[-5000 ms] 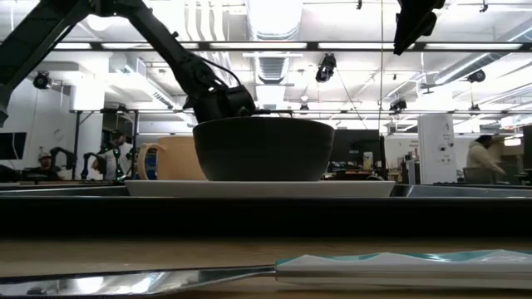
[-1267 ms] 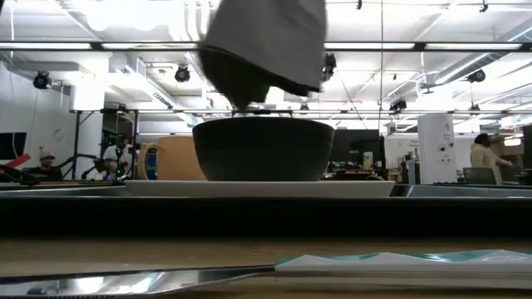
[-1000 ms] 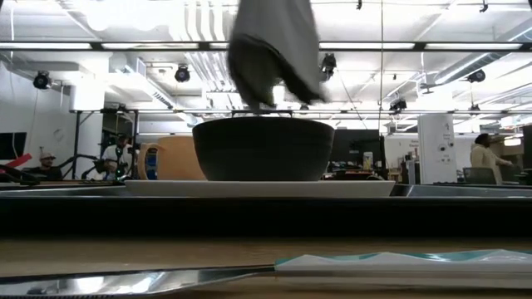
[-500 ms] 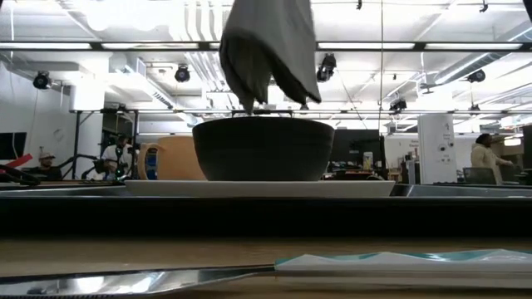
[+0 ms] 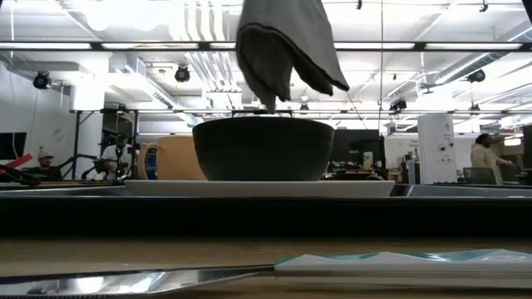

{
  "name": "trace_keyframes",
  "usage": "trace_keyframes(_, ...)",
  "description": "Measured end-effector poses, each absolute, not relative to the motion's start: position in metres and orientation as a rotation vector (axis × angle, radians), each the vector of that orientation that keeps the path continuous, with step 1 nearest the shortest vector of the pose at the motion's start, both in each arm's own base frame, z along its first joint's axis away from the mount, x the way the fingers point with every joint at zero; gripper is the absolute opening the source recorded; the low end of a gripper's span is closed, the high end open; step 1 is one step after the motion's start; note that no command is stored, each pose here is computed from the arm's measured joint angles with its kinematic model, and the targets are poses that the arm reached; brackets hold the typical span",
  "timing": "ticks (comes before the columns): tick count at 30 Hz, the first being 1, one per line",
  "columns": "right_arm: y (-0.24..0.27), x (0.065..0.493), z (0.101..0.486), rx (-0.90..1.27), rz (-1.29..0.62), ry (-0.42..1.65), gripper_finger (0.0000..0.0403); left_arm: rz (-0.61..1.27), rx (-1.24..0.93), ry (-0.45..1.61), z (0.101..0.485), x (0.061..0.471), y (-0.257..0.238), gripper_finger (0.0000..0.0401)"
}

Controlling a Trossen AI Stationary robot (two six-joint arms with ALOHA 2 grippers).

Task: Set up tray
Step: Put the gray napkin on the black serving tray to the right of the white plate

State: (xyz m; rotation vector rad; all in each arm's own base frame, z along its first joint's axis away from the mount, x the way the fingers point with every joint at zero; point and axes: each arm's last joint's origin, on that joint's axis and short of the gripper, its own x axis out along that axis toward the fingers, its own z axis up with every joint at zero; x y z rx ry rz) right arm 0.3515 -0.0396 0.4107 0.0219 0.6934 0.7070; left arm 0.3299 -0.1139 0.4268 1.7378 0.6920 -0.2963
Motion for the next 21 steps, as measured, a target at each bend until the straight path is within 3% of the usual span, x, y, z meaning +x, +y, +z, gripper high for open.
trace_keyframes(13, -0.041, 0.36, 0.395, 0.001, 0.725, 0.695, 0.0231, -0.292, 1.739, 0.683, 0.428, 0.33, -0.115, 0.0)
trace_keyframes(21, -0.057, 0.358, 0.416, -0.056, 0.695, 0.584, 0.0228, -0.304, 1.736, 0.678, 0.426, 0.33, -0.117, 0.0)
